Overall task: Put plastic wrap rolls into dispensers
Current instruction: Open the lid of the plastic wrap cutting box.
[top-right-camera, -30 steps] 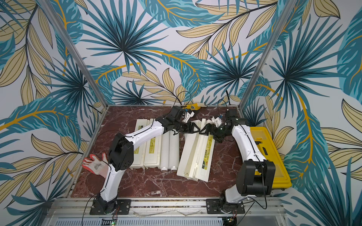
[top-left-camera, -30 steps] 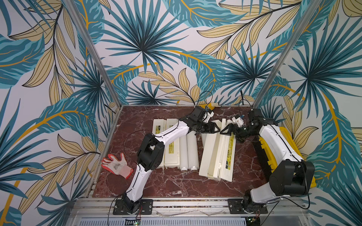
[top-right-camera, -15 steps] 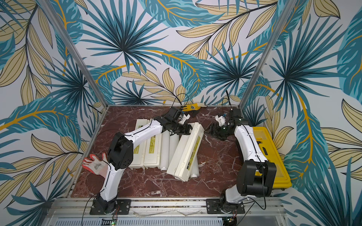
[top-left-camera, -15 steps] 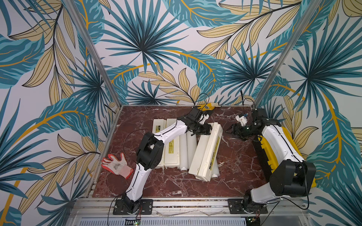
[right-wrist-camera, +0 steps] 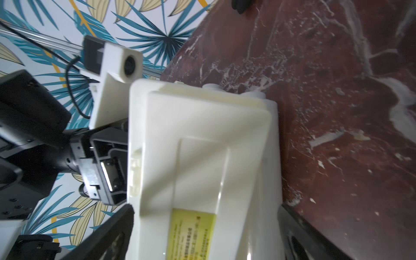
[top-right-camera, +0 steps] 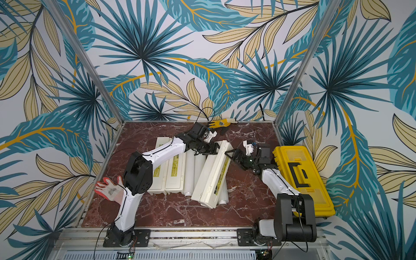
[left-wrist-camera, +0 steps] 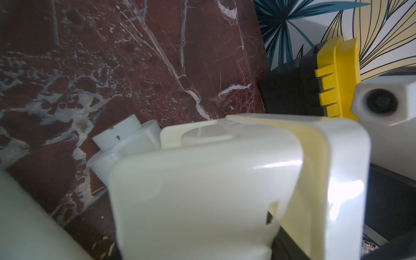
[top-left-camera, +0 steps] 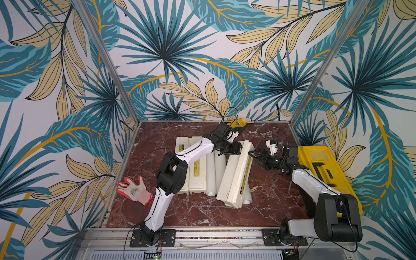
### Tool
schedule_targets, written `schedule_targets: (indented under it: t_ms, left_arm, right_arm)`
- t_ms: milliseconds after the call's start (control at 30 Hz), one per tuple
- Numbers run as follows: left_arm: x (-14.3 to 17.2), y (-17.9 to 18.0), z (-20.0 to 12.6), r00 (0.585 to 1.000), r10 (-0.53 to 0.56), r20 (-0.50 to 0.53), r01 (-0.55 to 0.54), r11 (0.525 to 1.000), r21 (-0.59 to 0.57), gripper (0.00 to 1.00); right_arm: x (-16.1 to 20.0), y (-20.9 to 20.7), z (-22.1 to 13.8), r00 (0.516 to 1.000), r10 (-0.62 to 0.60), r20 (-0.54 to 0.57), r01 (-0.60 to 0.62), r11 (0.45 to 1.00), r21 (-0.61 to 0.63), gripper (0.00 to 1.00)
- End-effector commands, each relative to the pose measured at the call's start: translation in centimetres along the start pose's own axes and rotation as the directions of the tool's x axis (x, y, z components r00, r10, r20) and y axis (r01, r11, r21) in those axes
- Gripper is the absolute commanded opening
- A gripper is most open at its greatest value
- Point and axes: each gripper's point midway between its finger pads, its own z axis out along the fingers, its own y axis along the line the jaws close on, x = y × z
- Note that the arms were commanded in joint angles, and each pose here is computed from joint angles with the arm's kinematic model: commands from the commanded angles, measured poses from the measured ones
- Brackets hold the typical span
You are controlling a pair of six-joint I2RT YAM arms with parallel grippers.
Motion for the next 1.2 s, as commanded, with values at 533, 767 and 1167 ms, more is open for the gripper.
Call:
schedule_targets:
  t_ms: [533,767,1167]
  left_arm:
    - [3.4,4.6,2.4,0.99,-0.082,-0.111,0.073,0.994,-0.08,0.31]
    - [3.2,4.2,2.3,0.991,-0.082,-0.109,0.075,0.995,-0.07,0.31]
    - [1.4,1.5,-0.4,0.997,-0.054,-0.051,0.052,0.998,-0.03,0.31]
  right_arm:
    - [1.3,2.5,6.1,0.996,-0.064,-0.061,0.057,0.992,-0.11,0.99]
    - [2.4,2.4,7.8,0.991,-0.064,-0.117,0.054,0.995,-0.084,0.99]
    - [1.7,5.6,5.1,0.988,-0.137,-0.077,0.132,0.989,-0.067,0.7]
